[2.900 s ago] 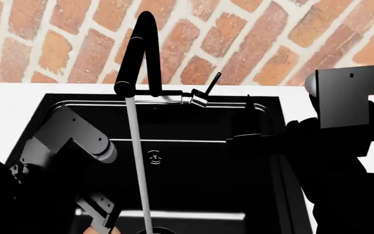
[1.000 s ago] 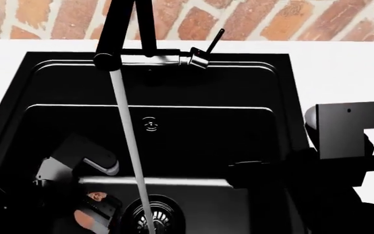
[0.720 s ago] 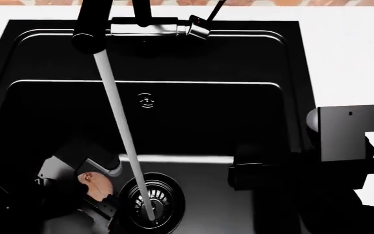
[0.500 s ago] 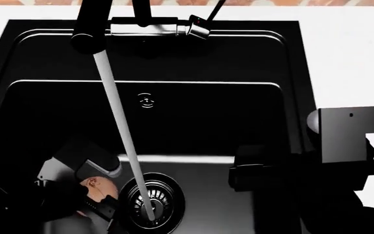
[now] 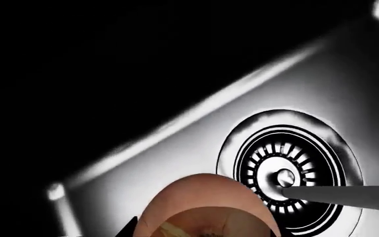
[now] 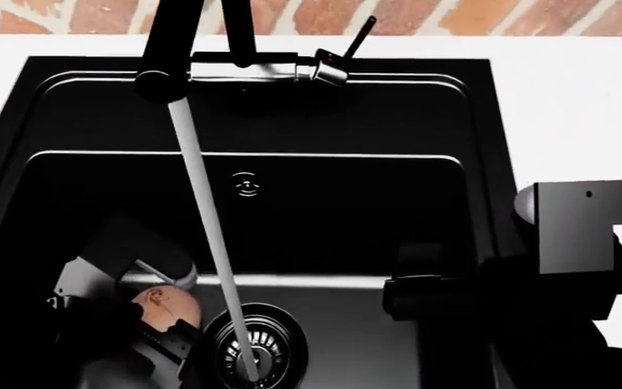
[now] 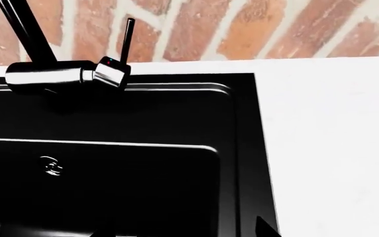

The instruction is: Pick the oranges and zucchinis from the sink and place them in one bowl. Place the onion in the other bowl. Then turn off the sink faucet.

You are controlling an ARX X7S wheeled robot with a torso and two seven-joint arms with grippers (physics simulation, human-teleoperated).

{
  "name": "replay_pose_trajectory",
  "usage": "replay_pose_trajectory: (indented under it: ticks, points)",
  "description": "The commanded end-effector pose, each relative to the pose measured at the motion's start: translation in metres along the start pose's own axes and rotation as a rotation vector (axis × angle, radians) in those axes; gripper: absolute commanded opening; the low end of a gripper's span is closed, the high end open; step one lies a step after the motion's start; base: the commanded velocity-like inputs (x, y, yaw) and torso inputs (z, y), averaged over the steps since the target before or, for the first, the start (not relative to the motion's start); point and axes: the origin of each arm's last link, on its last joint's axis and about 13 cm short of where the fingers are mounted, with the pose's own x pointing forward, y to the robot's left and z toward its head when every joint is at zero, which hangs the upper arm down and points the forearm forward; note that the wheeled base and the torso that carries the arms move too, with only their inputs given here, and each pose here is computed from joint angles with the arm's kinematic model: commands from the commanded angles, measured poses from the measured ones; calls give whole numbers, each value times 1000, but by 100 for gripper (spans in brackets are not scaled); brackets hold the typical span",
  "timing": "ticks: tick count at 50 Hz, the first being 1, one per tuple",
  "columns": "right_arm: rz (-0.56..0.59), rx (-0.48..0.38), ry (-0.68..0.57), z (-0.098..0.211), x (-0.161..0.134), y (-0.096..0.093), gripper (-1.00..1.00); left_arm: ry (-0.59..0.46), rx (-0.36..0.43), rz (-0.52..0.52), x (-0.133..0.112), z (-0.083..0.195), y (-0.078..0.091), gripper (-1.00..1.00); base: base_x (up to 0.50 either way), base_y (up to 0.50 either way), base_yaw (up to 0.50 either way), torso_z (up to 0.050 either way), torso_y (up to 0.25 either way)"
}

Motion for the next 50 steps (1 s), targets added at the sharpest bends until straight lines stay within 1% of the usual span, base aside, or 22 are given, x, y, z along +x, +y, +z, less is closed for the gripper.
replay_pose_trajectory:
  ticks: [1, 9, 13, 16, 17, 22, 25, 31, 41, 44, 50]
  points:
    - [1, -2, 0, 1, 0, 0, 100, -47, 7, -6, -12, 9, -1, -100, 0, 0, 0, 0, 145]
    - [-2, 3, -1, -1, -1, -1, 100, -63, 31, -24, -19, 12, -8, -100, 0, 0, 0, 0, 151]
    - [-2, 9, -3, -3, -1, -1, 100, -58, 43, -21, -17, 13, -8, -100, 0, 0, 0, 0, 152]
    - [-3, 11, -3, -3, -2, -2, 100, -62, 39, -18, -19, 15, -5, -100, 0, 0, 0, 0, 151]
    - [-6, 11, -5, -2, -2, -2, 100, -63, 39, -17, -19, 15, -8, -100, 0, 0, 0, 0, 150]
    - [0, 18, -6, -4, -1, -1, 100, -65, 39, -18, -21, 15, -6, -100, 0, 0, 0, 0, 152]
    - [1, 15, -7, -3, -2, -1, 100, -74, 34, -11, -23, 18, -4, -100, 4, 0, 0, 0, 151]
    - [4, 13, -11, -3, -2, -1, 100, -75, 31, -14, -24, 17, -5, -100, 0, 0, 0, 0, 152]
    - [5, 10, -12, 0, -3, 0, 100, -77, 19, -18, -24, 17, -3, -100, 1, 0, 0, 0, 138]
    - [1, 9, -12, 1, -3, -1, 100, -85, 24, -35, -26, 16, -4, -100, 0, 0, 0, 0, 133]
    - [-7, 1, -13, 1, -3, -1, 100, -104, -14, -3, -26, 19, 1, -100, 0, 0, 0, 0, 43]
